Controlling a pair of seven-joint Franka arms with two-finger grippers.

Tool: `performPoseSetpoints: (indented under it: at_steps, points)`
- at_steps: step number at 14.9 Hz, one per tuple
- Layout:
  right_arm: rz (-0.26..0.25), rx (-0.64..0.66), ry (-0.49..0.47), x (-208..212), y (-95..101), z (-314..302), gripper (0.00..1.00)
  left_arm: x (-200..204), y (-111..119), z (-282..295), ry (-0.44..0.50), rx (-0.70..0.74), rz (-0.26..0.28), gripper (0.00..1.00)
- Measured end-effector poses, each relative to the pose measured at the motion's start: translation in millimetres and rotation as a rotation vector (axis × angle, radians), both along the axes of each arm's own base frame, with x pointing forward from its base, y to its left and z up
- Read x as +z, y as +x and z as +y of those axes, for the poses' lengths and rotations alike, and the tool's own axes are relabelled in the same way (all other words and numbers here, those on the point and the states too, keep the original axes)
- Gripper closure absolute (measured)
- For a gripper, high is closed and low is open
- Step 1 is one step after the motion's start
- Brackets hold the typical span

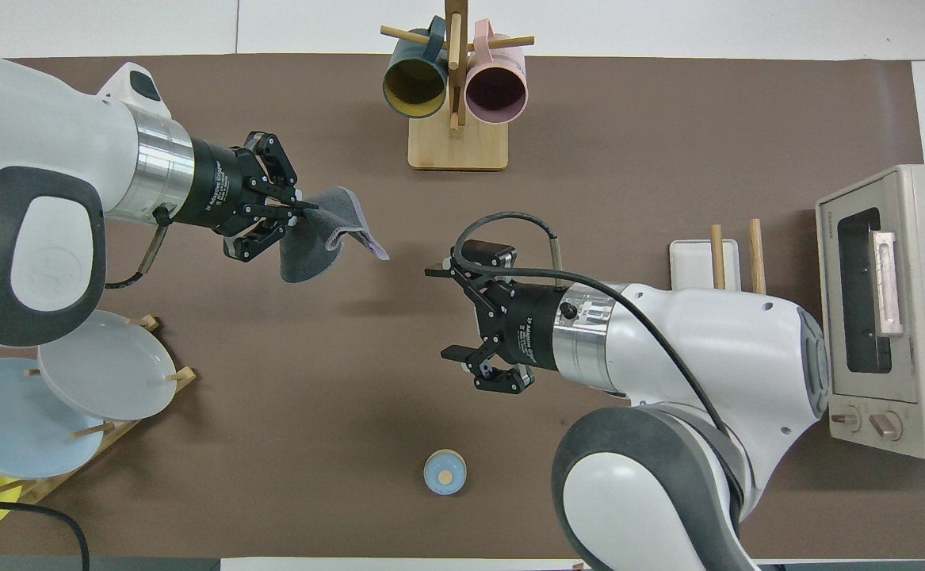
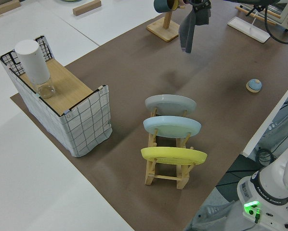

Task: Fold towel and hang on rack
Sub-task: 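Lift the towel with the left gripper toward the waiting right gripper, then grasp the towel with the right gripper beside the left gripper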

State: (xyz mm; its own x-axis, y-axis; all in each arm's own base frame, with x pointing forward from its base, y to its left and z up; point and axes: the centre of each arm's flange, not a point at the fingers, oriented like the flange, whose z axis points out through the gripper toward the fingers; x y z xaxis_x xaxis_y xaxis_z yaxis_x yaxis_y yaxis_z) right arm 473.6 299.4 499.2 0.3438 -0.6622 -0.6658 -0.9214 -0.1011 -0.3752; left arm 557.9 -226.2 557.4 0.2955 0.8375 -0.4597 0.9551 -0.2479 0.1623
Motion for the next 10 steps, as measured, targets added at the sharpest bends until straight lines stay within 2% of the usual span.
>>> performPoseSetpoints:
  at_steps: [4,6,10]
  points:
    - [-0.009,-0.037,0.013,-2,12.4,4,0.0,5,-23,-11,-0.052,0.129,0.039,0.97]
    - [-0.02,-0.046,0.032,8,22.9,10,0.0,5,-35,-21,-0.056,0.16,0.038,0.97]
    - [0.006,-0.094,0.074,23,46.9,26,0.0,-3,-55,-45,-0.063,0.206,0.021,0.97]
